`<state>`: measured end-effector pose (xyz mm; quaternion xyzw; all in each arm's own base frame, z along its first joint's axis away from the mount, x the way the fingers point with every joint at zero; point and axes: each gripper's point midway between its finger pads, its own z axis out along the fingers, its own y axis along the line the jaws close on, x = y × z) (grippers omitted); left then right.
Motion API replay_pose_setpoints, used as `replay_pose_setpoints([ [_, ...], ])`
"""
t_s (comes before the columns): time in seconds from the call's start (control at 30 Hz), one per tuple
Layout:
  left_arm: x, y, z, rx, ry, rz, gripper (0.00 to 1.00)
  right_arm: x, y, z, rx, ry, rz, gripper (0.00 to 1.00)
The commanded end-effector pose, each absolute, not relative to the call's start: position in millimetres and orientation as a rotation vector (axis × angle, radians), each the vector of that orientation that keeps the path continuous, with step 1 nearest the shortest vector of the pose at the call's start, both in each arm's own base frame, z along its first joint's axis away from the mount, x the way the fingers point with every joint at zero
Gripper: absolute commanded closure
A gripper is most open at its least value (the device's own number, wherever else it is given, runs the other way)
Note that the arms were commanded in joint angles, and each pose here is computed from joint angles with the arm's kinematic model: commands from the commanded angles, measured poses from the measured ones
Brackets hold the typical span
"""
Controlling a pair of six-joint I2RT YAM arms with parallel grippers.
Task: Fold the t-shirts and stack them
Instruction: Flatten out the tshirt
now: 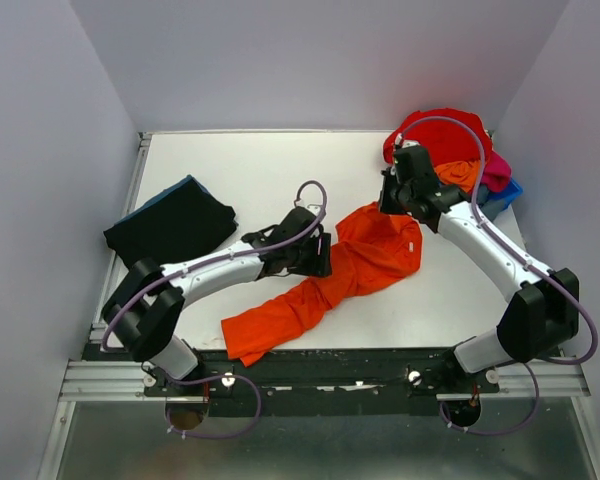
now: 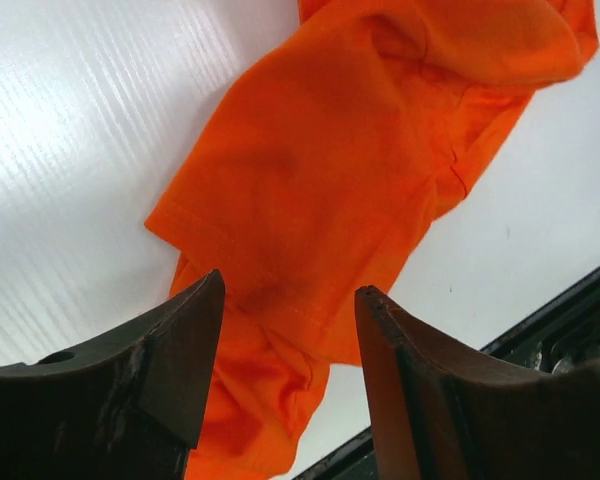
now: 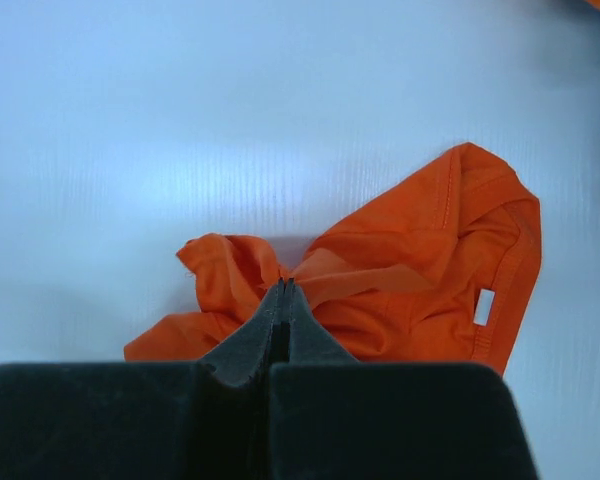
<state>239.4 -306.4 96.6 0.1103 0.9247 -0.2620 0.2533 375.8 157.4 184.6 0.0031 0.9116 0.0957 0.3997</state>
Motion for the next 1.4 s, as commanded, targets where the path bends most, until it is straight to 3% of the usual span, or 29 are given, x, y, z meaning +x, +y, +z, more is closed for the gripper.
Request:
replay_pose_setpoints([
  [0.0, 247.4, -312.8, 81.5, 0.272, 2.562, -0.639, 0.33, 378.6, 156.1, 186.7, -0.003, 2.308, 0.241, 0.99],
  [0.17, 237.3, -313.8, 61.0, 0.282, 2.635, -0.619, 0.34, 385.8, 149.7, 190.5, 0.032, 2.291, 0.264, 0.99],
  [0.23, 229.1, -319.4, 58.5, 0.315, 2.651, -0.646, 0.41, 390.0, 145.9, 193.6, 0.051, 2.284, 0.276, 0.99],
  [0.37, 219.4, -323.9, 67.9, 0.361, 2.631, -0.665, 0.97, 395.7, 141.7, 196.3, 0.074, 2.279, 0.294, 0.99],
  [0.4, 217.2, -324.2, 73.9, 0.376, 2.612, -0.644, 1.0, 398.0, 140.6, 196.6, 0.081, 2.277, 0.298, 0.99],
  [0.6, 185.2, -353.2, 132.5, 0.565, 2.443, -0.668, 1.0, 419.1, 140.7, 197.2, 0.1, 2.283, 0.32, 0.99],
  [0.93, 34.3, -434.9, 130.3, 0.975, 2.5, -1.141, 1.0, 463.5, 133.4, 249.3, 0.113, 2.244, 0.39, 0.99],
  [0.97, 26.1, -437.9, 129.2, 0.986, 2.507, -1.2, 0.88, 462.4, 137.1, 251.3, 0.089, 2.244, 0.412, 0.99],
  [1.0, 23.1, -438.9, 130.2, 0.983, 2.51, -1.229, 0.69, 459.1, 141.0, 248.6, 0.073, 2.258, 0.442, 0.99],
  [1.1, 29.6, -432.3, 138.3, 0.964, 2.486, -1.196, 0.33, 447.0, 143.9, 226.1, 0.061, 2.307, 0.469, 0.64],
  [1.13, 28.9, -431.2, 145.4, 0.965, 2.47, -1.212, 0.26, 442.6, 143.2, 214.0, 0.053, 2.322, 0.466, 0.54],
  [1.2, 33.0, -426.4, 159.4, 0.954, 2.442, -1.213, 0.19, 434.5, 144.1, 195.4, 0.033, 2.34, 0.478, 0.42],
  [1.37, 91.4, -382.4, 176.5, 0.74, 2.417, -0.941, 0.18, 424.8, 142.0, 154.4, 0.023, 2.406, 0.461, 0.38],
])
